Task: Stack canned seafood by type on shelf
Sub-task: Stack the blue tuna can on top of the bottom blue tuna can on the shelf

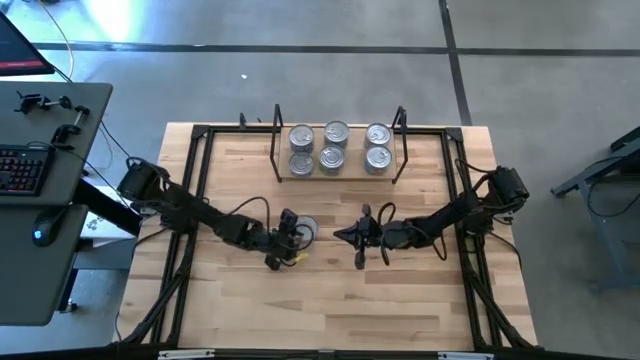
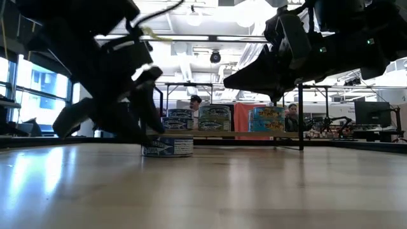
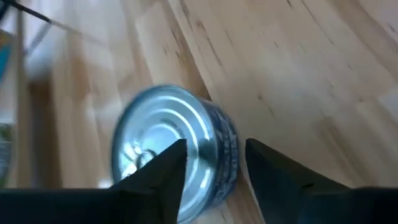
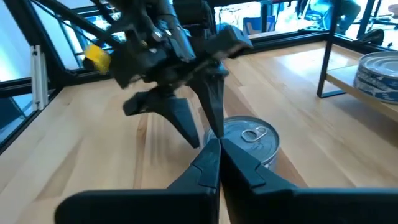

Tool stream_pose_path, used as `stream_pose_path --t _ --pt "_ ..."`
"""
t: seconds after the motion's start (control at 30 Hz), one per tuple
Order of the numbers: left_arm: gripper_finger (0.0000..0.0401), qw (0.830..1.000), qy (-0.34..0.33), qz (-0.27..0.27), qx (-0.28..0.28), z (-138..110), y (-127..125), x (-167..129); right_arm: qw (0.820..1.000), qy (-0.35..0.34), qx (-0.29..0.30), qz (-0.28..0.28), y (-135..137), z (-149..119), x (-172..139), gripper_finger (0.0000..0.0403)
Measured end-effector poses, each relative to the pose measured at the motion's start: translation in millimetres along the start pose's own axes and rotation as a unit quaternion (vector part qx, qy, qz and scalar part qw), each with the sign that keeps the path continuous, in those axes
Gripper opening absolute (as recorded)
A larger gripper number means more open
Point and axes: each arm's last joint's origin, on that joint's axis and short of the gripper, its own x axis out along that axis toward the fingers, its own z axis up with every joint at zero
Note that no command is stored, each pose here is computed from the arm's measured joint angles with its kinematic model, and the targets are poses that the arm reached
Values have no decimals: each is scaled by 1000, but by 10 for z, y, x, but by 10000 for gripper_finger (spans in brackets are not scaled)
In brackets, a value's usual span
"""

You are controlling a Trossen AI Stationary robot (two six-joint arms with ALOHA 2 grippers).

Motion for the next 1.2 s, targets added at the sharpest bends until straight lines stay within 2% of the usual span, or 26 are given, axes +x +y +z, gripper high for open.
stream_pose_path --t 0.17,0.27,0.37,0.5,0.63,0.77,0.87,1.07,1.2 --pt "96 1000 3 -14 -14 -39 43 90 1000 5 -19 10 5 -7 0 2" --pt "49 999 -2 -19 -30 -44 69 116 999 5 -46 13 8 -8 -1 18" --pt "10 998 -19 -17 -50 -14 79 120 996 10 -88 20 28 11 26 52" --pt "9 996 -43 -17 -71 27 90 126 985 42 -168 26 78 66 125 120" --pt "2 995 -42 -22 -85 80 115 121 954 92 -285 30 128 80 242 188" --pt "1 994 -26 -33 -97 68 157 72 917 121 -379 38 141 60 357 234" --pt "1 990 -28 -56 -123 48 237 3 897 141 -418 38 98 16 435 246" --pt "1 980 -76 -88 -161 69 428 -97 862 159 -481 27 16 -67 566 248" --pt "0 975 -93 -94 -178 56 524 -90 853 158 -496 19 -29 -88 624 248"
